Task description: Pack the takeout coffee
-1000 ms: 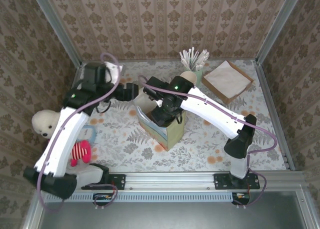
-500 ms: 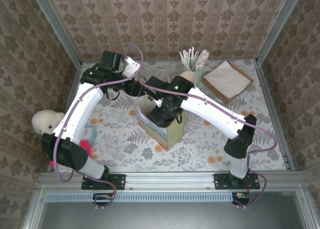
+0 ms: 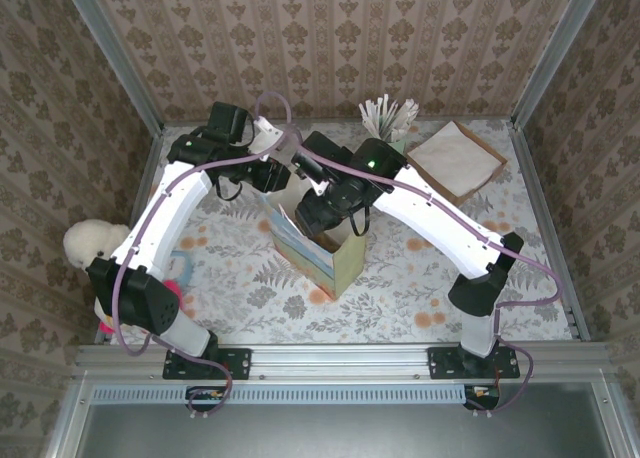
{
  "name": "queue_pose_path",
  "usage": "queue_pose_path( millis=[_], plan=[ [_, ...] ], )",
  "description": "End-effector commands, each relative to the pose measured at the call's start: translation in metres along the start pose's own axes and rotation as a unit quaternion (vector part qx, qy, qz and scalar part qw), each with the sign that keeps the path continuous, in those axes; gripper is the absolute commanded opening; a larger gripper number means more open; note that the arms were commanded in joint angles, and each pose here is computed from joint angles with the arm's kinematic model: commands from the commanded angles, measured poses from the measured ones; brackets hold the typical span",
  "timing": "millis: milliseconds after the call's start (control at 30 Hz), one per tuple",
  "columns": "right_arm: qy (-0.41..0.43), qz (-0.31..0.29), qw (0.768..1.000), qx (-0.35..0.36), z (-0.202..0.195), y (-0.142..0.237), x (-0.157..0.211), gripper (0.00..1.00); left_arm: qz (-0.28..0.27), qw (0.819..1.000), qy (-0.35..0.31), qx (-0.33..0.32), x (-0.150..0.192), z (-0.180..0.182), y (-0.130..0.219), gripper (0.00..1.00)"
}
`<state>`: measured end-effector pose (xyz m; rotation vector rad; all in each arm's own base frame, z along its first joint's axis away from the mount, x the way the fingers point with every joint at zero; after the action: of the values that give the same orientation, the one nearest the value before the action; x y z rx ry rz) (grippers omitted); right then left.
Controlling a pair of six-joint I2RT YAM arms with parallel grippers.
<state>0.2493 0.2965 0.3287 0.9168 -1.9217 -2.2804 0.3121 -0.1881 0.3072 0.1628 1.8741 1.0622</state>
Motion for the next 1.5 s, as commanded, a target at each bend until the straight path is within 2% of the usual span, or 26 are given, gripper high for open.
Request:
queue_pose_path(
  millis=[0, 233, 367, 767, 1267, 1467],
  plan=[
    [0.007, 0.020, 1.000, 0.011, -0.004, 0.001, 0.006, 0.56, -0.010, 1.000, -0.007, 0.008, -0.006, -0.001, 0.003, 0.22],
    [0.010, 0.071, 0.997, 0.032, -0.004, -0.018, 0.016, 0.56, -0.006, 1.000, -0.003, 0.017, -0.008, 0.000, -0.001, 0.06],
    [0.005, 0.084, 0.995, 0.045, -0.005, -0.024, 0.020, 0.55, -0.010, 1.000, -0.004, 0.022, -0.010, -0.001, -0.001, 0.00],
    [0.047, 0.107, 0.992, 0.036, 0.005, -0.040, 0.020, 0.55, -0.024, 0.999, -0.004, 0.040, -0.021, -0.001, -0.005, 0.00],
    [0.057, 0.140, 0.988, 0.038, -0.004, -0.048, 0.022, 0.55, -0.036, 0.996, -0.034, 0.072, -0.023, -0.007, -0.006, 0.00],
    [0.087, 0.160, 0.983, 0.028, -0.009, -0.050, 0.026, 0.55, -0.048, 0.994, -0.044, 0.092, -0.026, -0.010, -0.007, 0.00]
  ],
)
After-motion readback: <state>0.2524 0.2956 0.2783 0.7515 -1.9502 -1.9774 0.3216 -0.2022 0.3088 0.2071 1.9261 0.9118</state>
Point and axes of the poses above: each hand's point on the last joint's axis, 136 mm out from that joint toward the fingers, its own y axis back along the fingers, its own z axis along the line the jaws close on, x = y × z, the point moved 5 cm from there along y, back along the fingers, and after that the axes turned 7 degrees about -y, right-handed, at the moved point
